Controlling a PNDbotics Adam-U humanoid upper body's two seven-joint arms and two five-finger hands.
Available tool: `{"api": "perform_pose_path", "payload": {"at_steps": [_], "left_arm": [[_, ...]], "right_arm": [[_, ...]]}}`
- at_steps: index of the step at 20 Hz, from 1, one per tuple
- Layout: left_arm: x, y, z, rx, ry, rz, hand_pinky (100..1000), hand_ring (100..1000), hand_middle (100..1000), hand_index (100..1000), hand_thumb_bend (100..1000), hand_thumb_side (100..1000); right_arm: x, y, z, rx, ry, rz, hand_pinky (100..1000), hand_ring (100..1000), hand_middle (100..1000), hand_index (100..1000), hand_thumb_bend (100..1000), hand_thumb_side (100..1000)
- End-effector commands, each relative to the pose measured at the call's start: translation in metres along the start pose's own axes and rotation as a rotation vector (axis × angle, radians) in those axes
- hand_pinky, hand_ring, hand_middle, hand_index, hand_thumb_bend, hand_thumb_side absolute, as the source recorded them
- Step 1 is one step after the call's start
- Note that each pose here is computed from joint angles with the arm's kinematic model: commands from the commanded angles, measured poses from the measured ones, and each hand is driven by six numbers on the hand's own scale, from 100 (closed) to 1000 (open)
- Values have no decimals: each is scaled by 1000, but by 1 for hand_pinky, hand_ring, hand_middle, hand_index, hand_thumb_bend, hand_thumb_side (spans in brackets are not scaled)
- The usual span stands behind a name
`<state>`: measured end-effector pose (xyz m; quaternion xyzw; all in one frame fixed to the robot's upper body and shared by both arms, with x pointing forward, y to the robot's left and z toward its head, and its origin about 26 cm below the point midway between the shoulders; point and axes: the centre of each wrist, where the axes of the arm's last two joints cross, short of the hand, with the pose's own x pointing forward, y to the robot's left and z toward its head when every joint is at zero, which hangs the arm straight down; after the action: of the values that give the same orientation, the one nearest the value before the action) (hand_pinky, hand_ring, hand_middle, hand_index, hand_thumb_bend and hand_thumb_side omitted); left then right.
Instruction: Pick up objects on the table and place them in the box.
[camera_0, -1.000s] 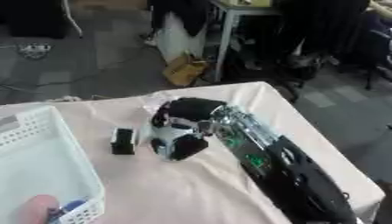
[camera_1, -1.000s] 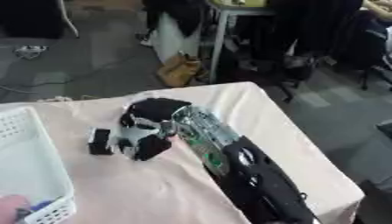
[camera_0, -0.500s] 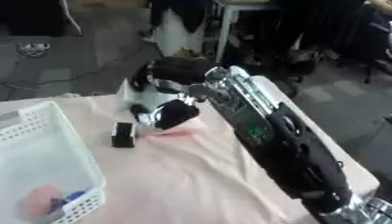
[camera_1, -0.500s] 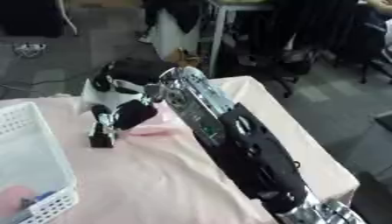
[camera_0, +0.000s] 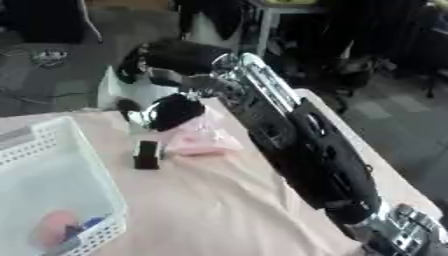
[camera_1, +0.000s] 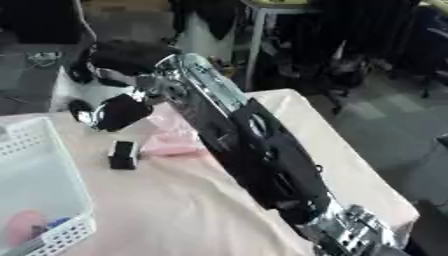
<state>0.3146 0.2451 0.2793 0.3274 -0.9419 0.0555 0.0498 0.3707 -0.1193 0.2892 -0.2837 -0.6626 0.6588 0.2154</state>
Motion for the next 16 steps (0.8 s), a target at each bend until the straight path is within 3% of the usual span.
{"api": "perform_pose_path", "payload": {"at_steps": [1,6,16], "left_arm": [[5,-1,-9,21,-33,20,855,946,832,872,100,797],[8,-5,-14,42,-45,43,856,947,833,872,100,799],[18,-16,-25,96,-65,113,856,947,833,871,100,798]], "right_arm": [[-2,-14,-2,-44,4,18,284,169,100,121,100,575],[-6,-18,-13,-75,14,0,272,163,100,121,100,576],[-18,-1,-43,-122,28,-6,260,157,100,122,100,581]]}}
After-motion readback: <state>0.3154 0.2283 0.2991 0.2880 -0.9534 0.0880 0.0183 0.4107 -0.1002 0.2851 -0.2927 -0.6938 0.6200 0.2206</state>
